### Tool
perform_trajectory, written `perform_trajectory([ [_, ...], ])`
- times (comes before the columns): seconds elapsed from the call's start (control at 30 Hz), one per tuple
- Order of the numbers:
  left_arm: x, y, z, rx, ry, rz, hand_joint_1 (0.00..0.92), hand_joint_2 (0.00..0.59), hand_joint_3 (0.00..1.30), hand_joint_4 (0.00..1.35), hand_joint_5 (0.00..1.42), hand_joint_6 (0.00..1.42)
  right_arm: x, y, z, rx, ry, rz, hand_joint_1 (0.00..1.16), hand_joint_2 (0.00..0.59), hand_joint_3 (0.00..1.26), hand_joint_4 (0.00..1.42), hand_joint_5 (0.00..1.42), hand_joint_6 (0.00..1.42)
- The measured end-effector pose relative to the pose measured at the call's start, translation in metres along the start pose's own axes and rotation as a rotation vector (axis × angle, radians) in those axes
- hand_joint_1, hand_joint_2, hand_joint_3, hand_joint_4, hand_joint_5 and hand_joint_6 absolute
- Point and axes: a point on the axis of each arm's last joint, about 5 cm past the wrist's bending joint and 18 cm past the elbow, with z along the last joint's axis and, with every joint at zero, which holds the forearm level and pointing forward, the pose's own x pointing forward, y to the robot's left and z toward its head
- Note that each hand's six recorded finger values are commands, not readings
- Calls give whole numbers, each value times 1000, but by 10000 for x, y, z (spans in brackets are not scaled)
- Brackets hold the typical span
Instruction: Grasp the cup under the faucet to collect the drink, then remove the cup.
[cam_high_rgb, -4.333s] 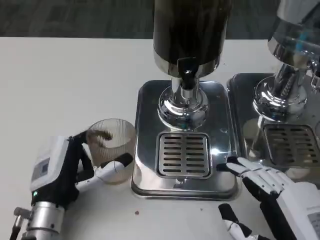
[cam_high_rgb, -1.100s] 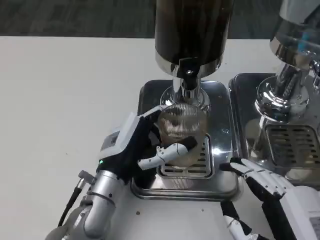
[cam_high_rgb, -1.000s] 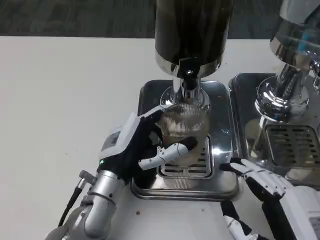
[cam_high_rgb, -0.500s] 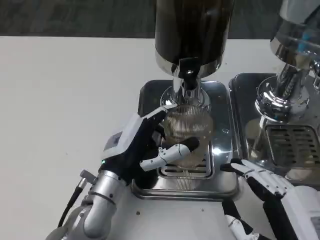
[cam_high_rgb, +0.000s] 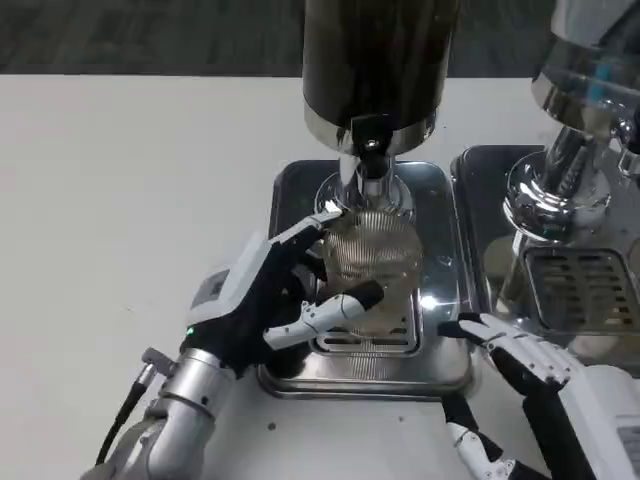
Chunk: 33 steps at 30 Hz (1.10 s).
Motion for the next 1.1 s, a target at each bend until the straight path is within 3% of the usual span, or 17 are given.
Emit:
perform_trajectory([
  [0.3, -65, 77, -61, 15, 34, 31, 63, 66, 282, 308, 526, 486, 11, 18, -25, 2, 7, 6, 430, 463, 325, 224, 262, 286],
  [0.6, -230, 279, -185, 47, 84, 129, 77, 81, 283, 345, 561, 516, 24, 32, -23, 9, 8, -3, 431, 468, 326, 233, 271, 301],
  [0.87, -388, 639, -196, 6, 48, 305, 0, 127, 305, 362, 511, 516, 81, 52, 4, 23, 2, -54, 434, 470, 326, 234, 277, 315],
  [1.1, -442, 1003, -138, -71, -38, 328, 0, 125, 361, 386, 447, 449, 148, 76, 25, 36, -4, -86, 435, 470, 326, 243, 286, 319],
])
